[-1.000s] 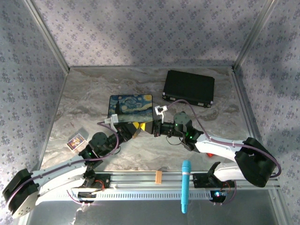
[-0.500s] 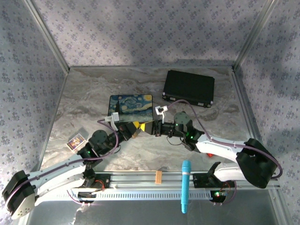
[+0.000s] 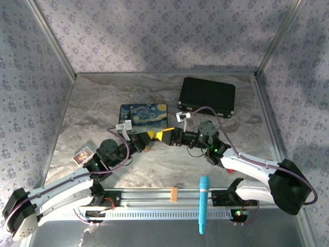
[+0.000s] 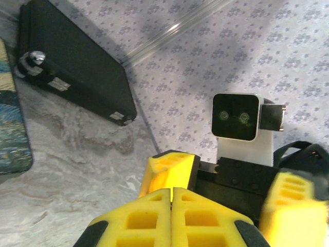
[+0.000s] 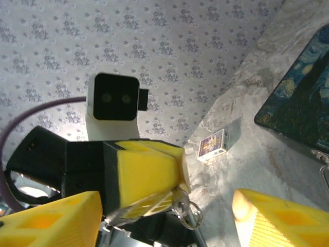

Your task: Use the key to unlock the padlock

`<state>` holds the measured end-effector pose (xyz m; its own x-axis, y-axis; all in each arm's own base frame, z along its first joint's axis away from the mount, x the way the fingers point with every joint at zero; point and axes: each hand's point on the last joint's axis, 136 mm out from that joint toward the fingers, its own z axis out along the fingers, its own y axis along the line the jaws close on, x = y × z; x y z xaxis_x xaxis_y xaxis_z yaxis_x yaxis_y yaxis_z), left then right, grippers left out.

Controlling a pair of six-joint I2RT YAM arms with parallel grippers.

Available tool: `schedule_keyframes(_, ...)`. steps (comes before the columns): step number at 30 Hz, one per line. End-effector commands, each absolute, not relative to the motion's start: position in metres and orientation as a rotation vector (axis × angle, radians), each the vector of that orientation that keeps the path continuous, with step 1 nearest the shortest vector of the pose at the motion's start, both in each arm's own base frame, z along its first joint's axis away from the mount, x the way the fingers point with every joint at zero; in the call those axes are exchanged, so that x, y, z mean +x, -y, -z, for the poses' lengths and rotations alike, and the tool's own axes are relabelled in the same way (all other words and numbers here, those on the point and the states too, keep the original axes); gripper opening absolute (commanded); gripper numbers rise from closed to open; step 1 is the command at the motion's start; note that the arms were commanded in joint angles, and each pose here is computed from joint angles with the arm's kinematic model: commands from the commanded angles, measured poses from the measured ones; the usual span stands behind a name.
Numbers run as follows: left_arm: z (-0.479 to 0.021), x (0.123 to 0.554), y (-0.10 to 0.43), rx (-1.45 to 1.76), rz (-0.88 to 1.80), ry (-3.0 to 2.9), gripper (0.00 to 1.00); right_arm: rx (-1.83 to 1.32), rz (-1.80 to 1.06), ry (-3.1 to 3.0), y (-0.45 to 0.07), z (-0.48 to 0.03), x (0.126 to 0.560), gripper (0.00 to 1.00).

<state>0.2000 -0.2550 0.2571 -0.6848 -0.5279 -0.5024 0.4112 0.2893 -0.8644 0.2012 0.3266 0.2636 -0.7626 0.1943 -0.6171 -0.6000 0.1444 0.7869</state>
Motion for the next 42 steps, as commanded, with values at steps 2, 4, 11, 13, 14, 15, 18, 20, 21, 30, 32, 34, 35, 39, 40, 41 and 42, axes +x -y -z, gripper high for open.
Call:
schedule_keyframes(2,-0.297,0.198,0.263,-0.093,1.636,-1.655,0.0,-0.431,-1.748,-1.725,-0.331,-0.284,0.195,0.55)
schedule_keyframes(4,-0.294,0.2,0.265,-0.121,1.667,-1.655,0.0,-0.439,-1.76,-1.716,-0.333,-0.285,0.193,0.51)
schedule_keyframes(11,-0.292,0.201,0.265,-0.138,1.686,-1.642,0.0,-0.422,-1.753,-1.689,-0.33,-0.287,0.194,0.3)
schedule_keyframes(13,-0.292,0.201,0.263,-0.144,1.682,-1.641,0.0,-0.414,-1.748,-1.691,-0.329,-0.285,0.194,0.25)
schedule_keyframes(14,-0.292,0.2,0.262,-0.146,1.681,-1.639,0.0,-0.412,-1.748,-1.695,-0.329,-0.284,0.194,0.25)
schedule_keyframes(15,-0.292,0.2,0.261,-0.149,1.681,-1.638,0.0,-0.411,-1.746,-1.697,-0.329,-0.283,0.195,0.23)
schedule_keyframes(18,-0.291,0.199,0.261,-0.152,1.68,-1.642,0.0,-0.406,-1.745,-1.693,-0.33,-0.282,0.196,0.14)
schedule_keyframes(20,-0.29,0.199,0.262,-0.149,1.682,-1.644,0.0,-0.4,-1.746,-1.684,-0.33,-0.284,0.197,0.13)
schedule_keyframes(21,-0.29,0.199,0.262,-0.148,1.683,-1.644,0.0,-0.397,-1.744,-1.684,-0.33,-0.284,0.197,0.12)
schedule_keyframes(30,-0.283,0.198,0.262,-0.149,1.683,-1.66,0.0,-0.378,-1.723,-1.707,-0.33,-0.279,0.202,0.11)
schedule_keyframes(32,-0.281,0.198,0.262,-0.154,1.683,-1.663,0.0,-0.38,-1.723,-1.707,-0.331,-0.28,0.202,0.13)
schedule_keyframes(34,-0.28,0.198,0.262,-0.159,1.687,-1.666,0.0,-0.38,-1.724,-1.71,-0.333,-0.279,0.203,0.15)
schedule_keyframes(35,-0.279,0.198,0.262,-0.158,1.686,-1.666,0.0,-0.382,-1.725,-1.709,-0.333,-0.279,0.204,0.16)
schedule_keyframes(39,-0.279,0.198,0.262,-0.156,1.686,-1.665,0.0,-0.386,-1.732,-1.706,-0.335,-0.278,0.205,0.11)
schedule_keyframes(40,-0.279,0.198,0.262,-0.158,1.686,-1.664,0.0,-0.377,-1.729,-1.706,-0.335,-0.277,0.206,0.1)
schedule_keyframes(41,-0.278,0.198,0.262,-0.158,1.681,-1.667,0.0,-0.381,-1.729,-1.704,-0.335,-0.277,0.206,0.08)
schedule_keyframes(42,-0.277,0.198,0.262,-0.159,1.676,-1.672,0.0,-0.384,-1.732,-1.706,-0.335,-0.276,0.205,0.06)
